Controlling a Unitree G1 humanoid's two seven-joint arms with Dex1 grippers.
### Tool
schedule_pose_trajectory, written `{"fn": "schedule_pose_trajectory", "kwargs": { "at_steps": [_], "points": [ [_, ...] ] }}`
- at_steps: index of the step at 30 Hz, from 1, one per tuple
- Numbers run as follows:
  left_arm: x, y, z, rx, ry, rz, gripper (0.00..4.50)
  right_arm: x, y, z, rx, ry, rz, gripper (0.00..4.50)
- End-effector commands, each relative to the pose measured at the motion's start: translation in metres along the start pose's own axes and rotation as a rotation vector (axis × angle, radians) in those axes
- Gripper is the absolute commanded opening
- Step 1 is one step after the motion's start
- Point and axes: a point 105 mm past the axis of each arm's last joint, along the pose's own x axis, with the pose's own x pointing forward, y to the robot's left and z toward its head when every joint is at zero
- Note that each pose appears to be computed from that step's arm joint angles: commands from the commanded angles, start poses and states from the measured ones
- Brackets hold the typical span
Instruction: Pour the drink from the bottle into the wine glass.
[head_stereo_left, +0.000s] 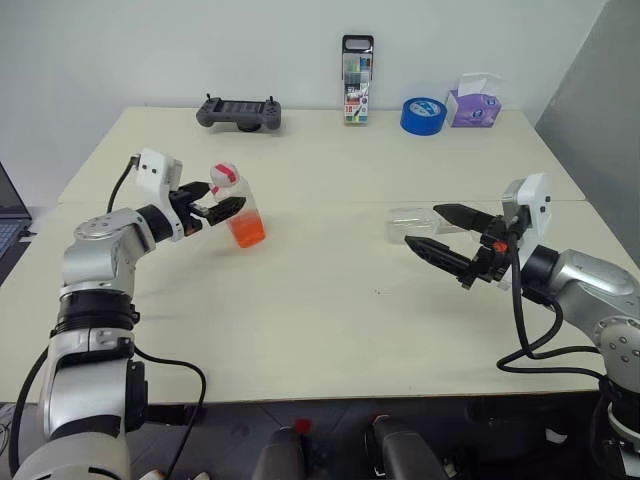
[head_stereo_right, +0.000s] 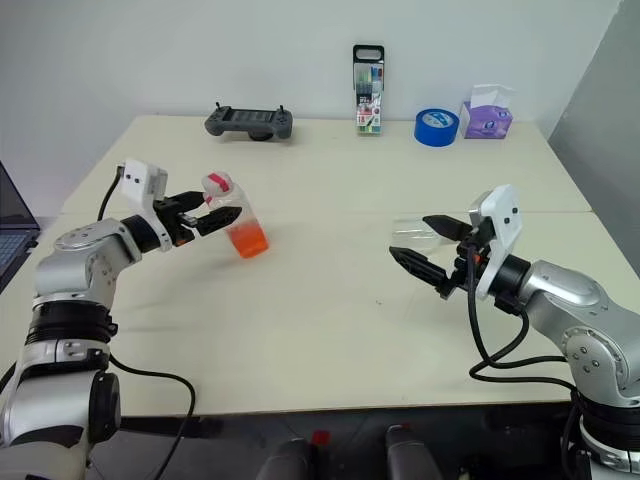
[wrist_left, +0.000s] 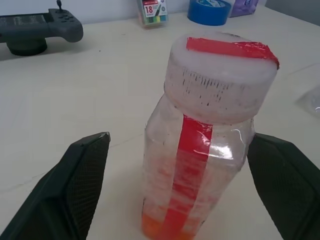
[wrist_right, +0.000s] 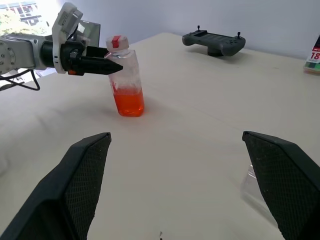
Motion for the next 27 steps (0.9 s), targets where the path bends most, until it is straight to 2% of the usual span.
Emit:
{"fn": "schedule_pose_trajectory", "kwargs": {
  "at_steps": [1,11,25,26,27],
  "points": [
    [0.007,-0.002,0.014,0.053,-0.040,-0.031,4.49,-0.005,0.001,0.014,-0.043,-0.040,-0.013,4.50],
    [0.022,-0.004,0.024,0.090,-0.060,-0.057,4.49,-0.006,0.003,0.014,-0.037,-0.041,-0.023,4.50],
    [0.018,-0.001,0.020,0.094,-0.042,-0.065,4.49,-0.005,0.003,0.014,-0.030,-0.042,-0.023,4.50],
    [0.018,-0.001,0.020,0.093,-0.040,-0.066,4.08,-0.005,0.003,0.014,-0.031,-0.042,-0.023,4.50],
    [0.018,-0.001,0.019,0.091,-0.039,-0.066,3.88,-0.005,0.003,0.014,-0.030,-0.043,-0.023,4.50]
  ]
}}
